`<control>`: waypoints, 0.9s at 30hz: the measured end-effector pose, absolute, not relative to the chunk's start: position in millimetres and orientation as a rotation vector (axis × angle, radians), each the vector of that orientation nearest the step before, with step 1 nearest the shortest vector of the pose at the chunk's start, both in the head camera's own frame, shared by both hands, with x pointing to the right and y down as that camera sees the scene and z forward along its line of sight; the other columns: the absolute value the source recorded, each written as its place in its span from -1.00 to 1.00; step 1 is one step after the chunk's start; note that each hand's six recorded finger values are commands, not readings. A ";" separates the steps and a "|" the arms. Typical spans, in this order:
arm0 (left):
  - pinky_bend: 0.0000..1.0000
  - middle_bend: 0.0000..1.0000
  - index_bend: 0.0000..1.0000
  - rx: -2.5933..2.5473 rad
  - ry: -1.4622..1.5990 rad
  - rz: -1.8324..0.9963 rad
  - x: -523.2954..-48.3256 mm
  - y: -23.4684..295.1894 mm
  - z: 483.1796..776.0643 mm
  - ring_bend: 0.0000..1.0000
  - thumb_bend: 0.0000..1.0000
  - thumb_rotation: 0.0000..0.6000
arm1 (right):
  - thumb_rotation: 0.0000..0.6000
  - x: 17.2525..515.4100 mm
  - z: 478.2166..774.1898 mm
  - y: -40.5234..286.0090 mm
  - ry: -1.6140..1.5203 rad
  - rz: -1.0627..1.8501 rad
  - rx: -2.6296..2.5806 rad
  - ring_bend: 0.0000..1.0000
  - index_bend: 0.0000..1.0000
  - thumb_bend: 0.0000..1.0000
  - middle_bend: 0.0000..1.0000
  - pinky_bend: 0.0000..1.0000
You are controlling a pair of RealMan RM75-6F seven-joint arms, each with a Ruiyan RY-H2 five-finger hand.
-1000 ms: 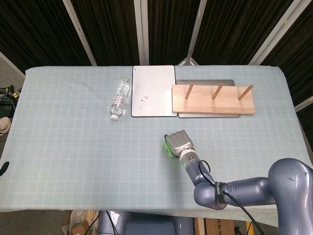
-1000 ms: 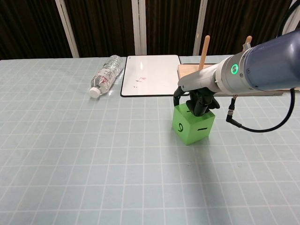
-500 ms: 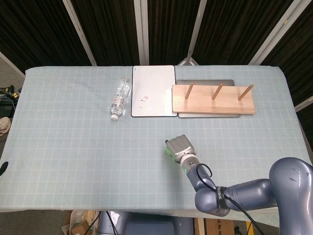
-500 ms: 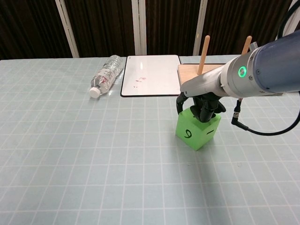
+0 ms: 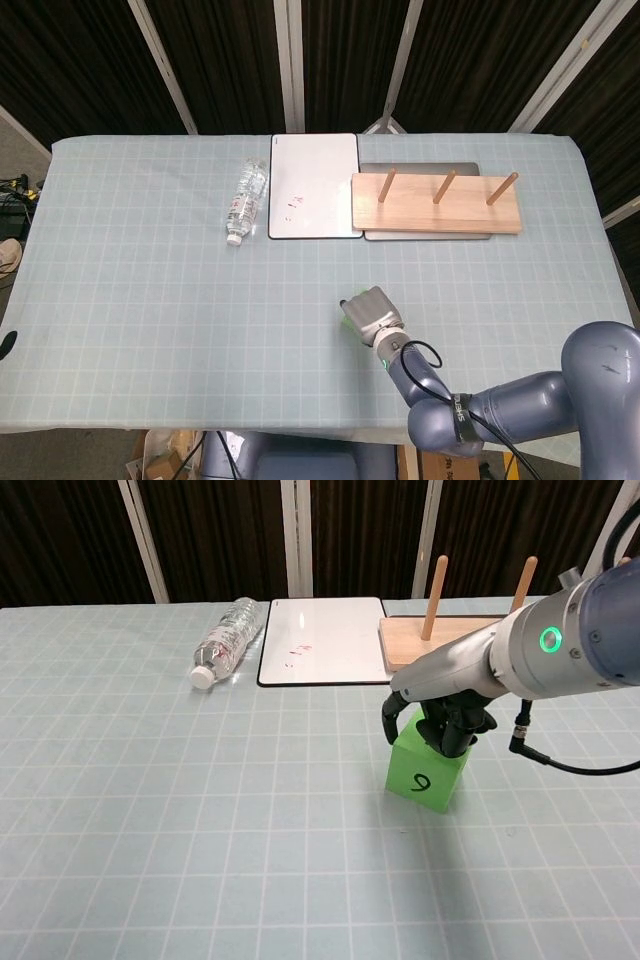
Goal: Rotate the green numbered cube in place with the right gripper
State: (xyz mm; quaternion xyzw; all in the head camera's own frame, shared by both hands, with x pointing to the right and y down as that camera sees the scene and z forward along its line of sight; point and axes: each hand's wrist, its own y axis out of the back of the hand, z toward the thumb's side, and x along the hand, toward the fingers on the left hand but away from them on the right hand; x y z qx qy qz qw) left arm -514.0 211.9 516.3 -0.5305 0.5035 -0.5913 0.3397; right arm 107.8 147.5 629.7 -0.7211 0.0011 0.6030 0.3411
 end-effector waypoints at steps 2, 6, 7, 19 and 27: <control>-1.00 -1.00 -0.78 -1.382 1.310 -1.540 -513.7 212.1 516.4 -1.00 -0.39 1.00 | 1.00 105.7 627.0 150.8 0.016 1.556 -1.878 0.49 -0.51 0.72 0.66 0.23; -1.00 -1.00 -0.78 -1.379 1.314 -1.537 -514.1 212.1 515.5 -1.00 -0.39 1.00 | 1.00 104.1 623.7 155.6 0.037 1.548 -1.873 0.49 -0.51 0.72 0.66 0.23; -1.00 -1.00 -0.78 -1.379 1.315 -1.537 -514.4 212.1 515.4 -1.00 -0.39 1.00 | 1.00 104.5 623.6 156.1 0.040 1.551 -1.873 0.49 -0.51 0.72 0.66 0.23; -1.00 -1.00 -0.78 -1.377 1.316 -1.539 -514.7 212.2 515.2 -1.00 -0.39 1.00 | 1.00 114.2 620.7 154.5 0.046 1.581 -1.851 0.49 -0.51 0.73 0.66 0.23; -1.00 -1.00 -0.78 -1.377 1.308 -1.540 -513.0 212.7 516.1 -1.00 -0.39 1.00 | 1.00 126.9 618.2 153.0 0.065 1.617 -1.837 0.49 -0.50 0.75 0.66 0.24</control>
